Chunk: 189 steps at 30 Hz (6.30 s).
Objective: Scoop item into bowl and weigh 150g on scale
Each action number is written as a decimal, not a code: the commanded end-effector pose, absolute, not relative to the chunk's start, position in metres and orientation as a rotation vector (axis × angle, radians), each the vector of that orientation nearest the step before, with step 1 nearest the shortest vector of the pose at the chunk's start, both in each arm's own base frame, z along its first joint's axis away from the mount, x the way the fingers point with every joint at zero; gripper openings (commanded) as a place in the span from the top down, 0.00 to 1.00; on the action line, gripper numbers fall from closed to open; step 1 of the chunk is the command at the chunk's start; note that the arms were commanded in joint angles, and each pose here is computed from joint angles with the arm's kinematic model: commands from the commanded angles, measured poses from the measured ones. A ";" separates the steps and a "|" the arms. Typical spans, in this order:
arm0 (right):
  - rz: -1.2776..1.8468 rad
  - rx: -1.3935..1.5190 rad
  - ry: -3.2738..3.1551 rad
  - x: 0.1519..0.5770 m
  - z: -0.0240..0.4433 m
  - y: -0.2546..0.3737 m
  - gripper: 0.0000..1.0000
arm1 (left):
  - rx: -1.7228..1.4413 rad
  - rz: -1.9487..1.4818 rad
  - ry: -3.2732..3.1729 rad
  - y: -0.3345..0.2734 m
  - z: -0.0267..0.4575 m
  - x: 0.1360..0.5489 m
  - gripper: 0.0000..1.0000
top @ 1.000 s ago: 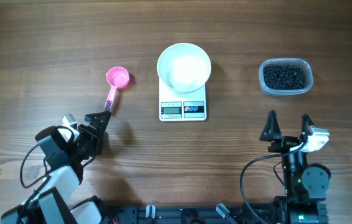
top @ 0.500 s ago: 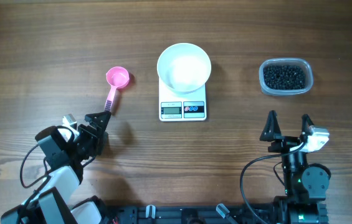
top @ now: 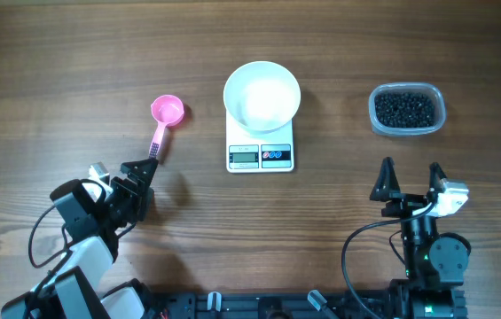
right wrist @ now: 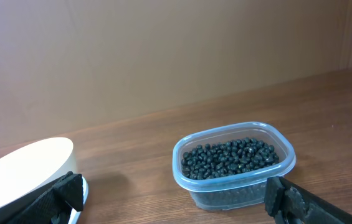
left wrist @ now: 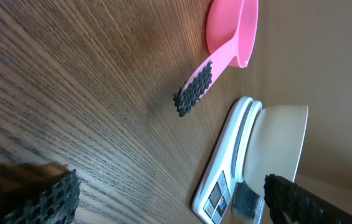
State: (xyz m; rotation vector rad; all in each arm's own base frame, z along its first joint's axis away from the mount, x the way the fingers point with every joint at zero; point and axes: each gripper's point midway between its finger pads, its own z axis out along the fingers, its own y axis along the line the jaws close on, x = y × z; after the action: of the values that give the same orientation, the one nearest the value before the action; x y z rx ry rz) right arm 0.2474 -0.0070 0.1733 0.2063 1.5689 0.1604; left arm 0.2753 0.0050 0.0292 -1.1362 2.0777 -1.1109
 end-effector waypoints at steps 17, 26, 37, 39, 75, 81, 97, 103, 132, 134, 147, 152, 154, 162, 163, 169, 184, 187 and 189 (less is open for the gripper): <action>0.163 0.208 1.555 0.247 0.176 -0.007 0.00 | -1.219 -0.977 2.078 0.022 0.014 0.273 0.00; 0.163 0.208 1.555 0.247 0.176 -0.007 0.00 | -1.161 -0.956 2.049 0.016 0.023 0.289 0.00; 0.163 0.207 1.555 0.247 0.176 -0.007 0.00 | -1.264 -0.938 2.009 0.024 0.010 0.295 0.00; 0.163 0.208 1.555 0.247 0.176 -0.007 0.00 | -1.242 -0.968 2.008 0.021 0.011 0.298 0.00; 0.163 0.208 1.555 0.247 0.176 -0.007 0.00 | -1.200 -1.000 1.916 0.029 0.020 0.319 0.00; 0.163 0.208 1.555 0.247 0.176 -0.007 0.00 | -1.255 -1.000 1.913 0.026 0.015 0.320 0.00; 0.163 0.208 1.555 0.247 0.176 -0.007 0.00 | -1.249 -0.932 1.931 0.022 0.010 0.323 0.00; 0.163 0.208 1.555 0.247 0.176 -0.007 0.00 | -1.248 -0.932 1.931 0.021 0.010 0.323 0.00; 0.163 0.208 1.555 0.247 0.176 -0.007 0.00 | -1.229 -1.061 2.018 -0.001 0.006 0.312 0.07; 0.163 0.208 1.555 0.247 0.176 -0.007 0.00 | -1.229 -1.061 2.017 -0.001 0.006 0.312 0.08; 0.163 0.208 1.555 0.247 0.176 -0.007 0.00 | -1.221 -1.055 1.997 0.001 0.009 0.315 0.20; 0.163 0.208 1.555 0.247 0.176 -0.007 0.00 | -1.208 -1.024 1.968 0.007 0.013 0.320 0.24; 0.163 0.208 1.555 0.247 0.176 -0.007 0.00 | -1.196 -1.025 1.959 0.008 0.016 0.322 0.24; 0.163 0.208 1.555 0.247 0.176 -0.007 0.00 | -1.182 -1.019 1.955 0.008 0.019 0.327 0.18; 0.163 0.208 1.555 0.247 0.176 -0.007 0.00 | -1.172 -1.022 1.955 0.006 0.020 0.329 0.16; 0.163 0.208 1.555 0.247 0.176 -0.007 0.00 | -1.086 -1.044 1.960 -0.006 0.035 0.348 0.16; 0.163 0.208 1.555 0.247 0.176 -0.007 0.00 | -1.188 -0.952 2.010 -0.001 0.004 0.342 0.25; 0.163 0.208 1.555 0.247 0.176 -0.007 0.00 | -1.198 -0.933 2.007 0.002 0.002 0.342 0.26; 0.163 0.208 1.555 0.247 0.176 -0.007 0.00 | -1.199 -0.930 2.006 0.002 0.002 0.342 0.27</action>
State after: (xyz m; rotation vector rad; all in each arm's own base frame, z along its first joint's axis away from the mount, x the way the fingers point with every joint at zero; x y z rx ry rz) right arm 0.2474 -0.0069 0.1734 0.2060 1.5686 0.1608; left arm 0.3486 -0.0055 0.0218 -1.1244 1.9793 -1.0117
